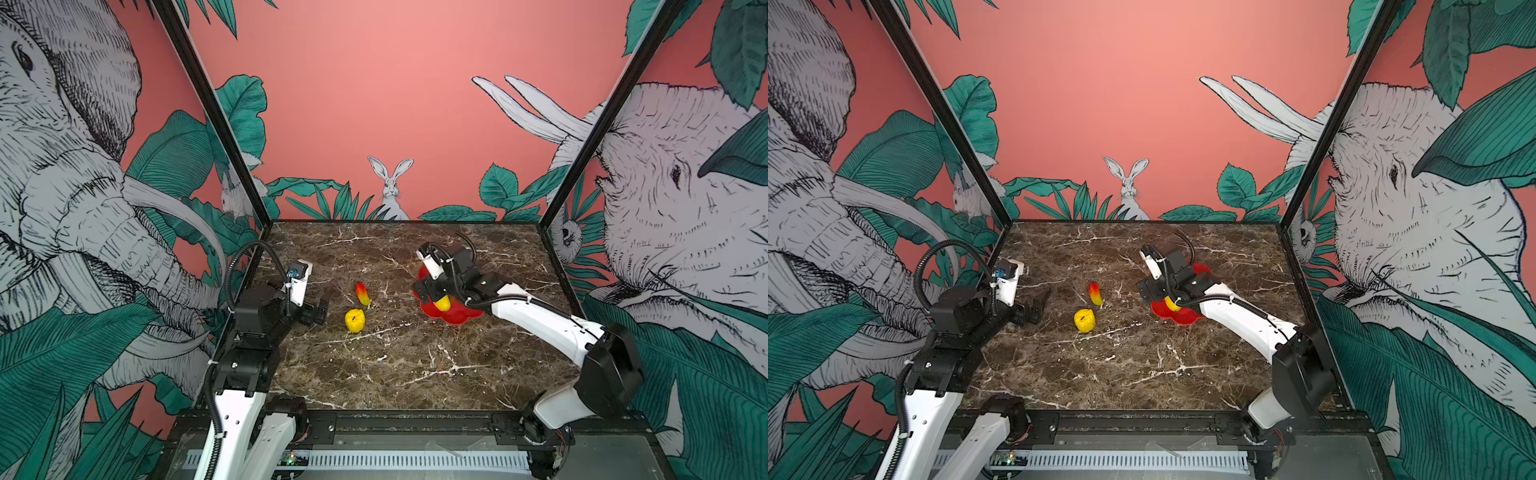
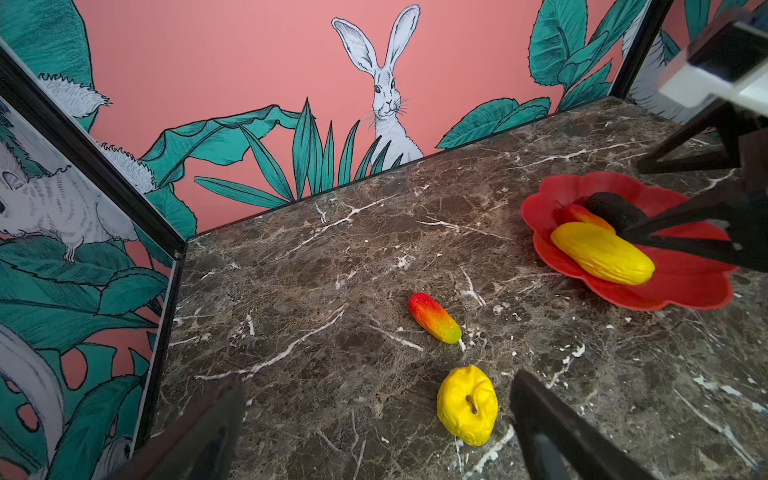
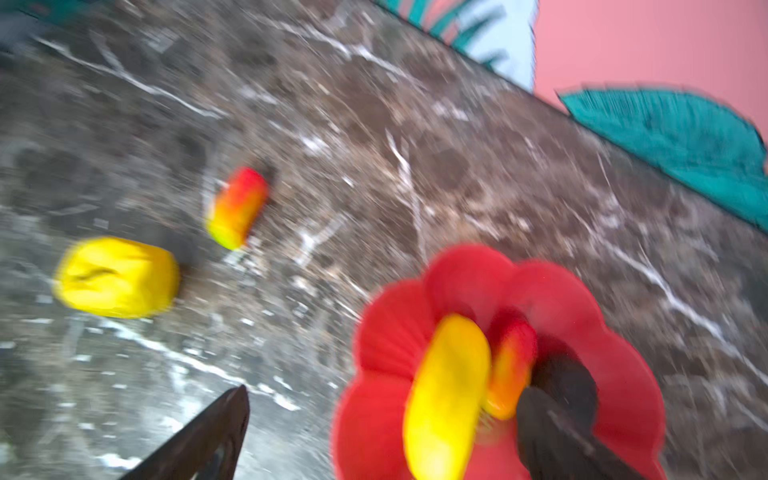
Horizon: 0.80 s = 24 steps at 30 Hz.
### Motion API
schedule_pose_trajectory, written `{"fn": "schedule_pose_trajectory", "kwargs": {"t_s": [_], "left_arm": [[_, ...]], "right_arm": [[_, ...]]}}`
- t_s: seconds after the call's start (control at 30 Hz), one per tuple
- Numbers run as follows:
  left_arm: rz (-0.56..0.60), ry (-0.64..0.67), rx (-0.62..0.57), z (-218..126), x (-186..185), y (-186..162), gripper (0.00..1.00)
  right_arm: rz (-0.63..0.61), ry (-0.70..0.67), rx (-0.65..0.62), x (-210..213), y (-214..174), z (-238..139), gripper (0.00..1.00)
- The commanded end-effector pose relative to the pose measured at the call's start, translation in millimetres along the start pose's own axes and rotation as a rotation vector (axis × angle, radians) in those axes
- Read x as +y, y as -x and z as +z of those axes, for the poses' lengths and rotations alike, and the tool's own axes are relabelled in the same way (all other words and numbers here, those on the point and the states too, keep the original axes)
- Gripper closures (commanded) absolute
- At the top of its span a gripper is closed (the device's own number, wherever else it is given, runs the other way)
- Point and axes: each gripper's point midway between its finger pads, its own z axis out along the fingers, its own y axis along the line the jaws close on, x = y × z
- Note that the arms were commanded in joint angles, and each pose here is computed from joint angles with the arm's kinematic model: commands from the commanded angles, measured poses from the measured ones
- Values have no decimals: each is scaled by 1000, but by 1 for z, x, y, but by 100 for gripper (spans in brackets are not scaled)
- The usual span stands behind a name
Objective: Place and organize the fake fruits in the fruit bowl
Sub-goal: 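Move the right gripper to the round yellow fruit and grasp it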
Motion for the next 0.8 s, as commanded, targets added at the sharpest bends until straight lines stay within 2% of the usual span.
{"fn": "schedule_pose_trajectory", "kwargs": {"t_s": [0.0,0.17,0.37,0.77], "left_arm": [[11,5,2,0,1,-2,0],[12,10,-1,0,1,-2,0],[15,11,-4,-2,1,-1,0],[17,13,-9,-3,1,-1,0]], "right_arm": [[-9,118,4,52,-1,26,1],[18,205,-26,104,15,65,0],[-30,293,17,153,10,103,0],[-37,345,94,178,-14,141,1]]}}
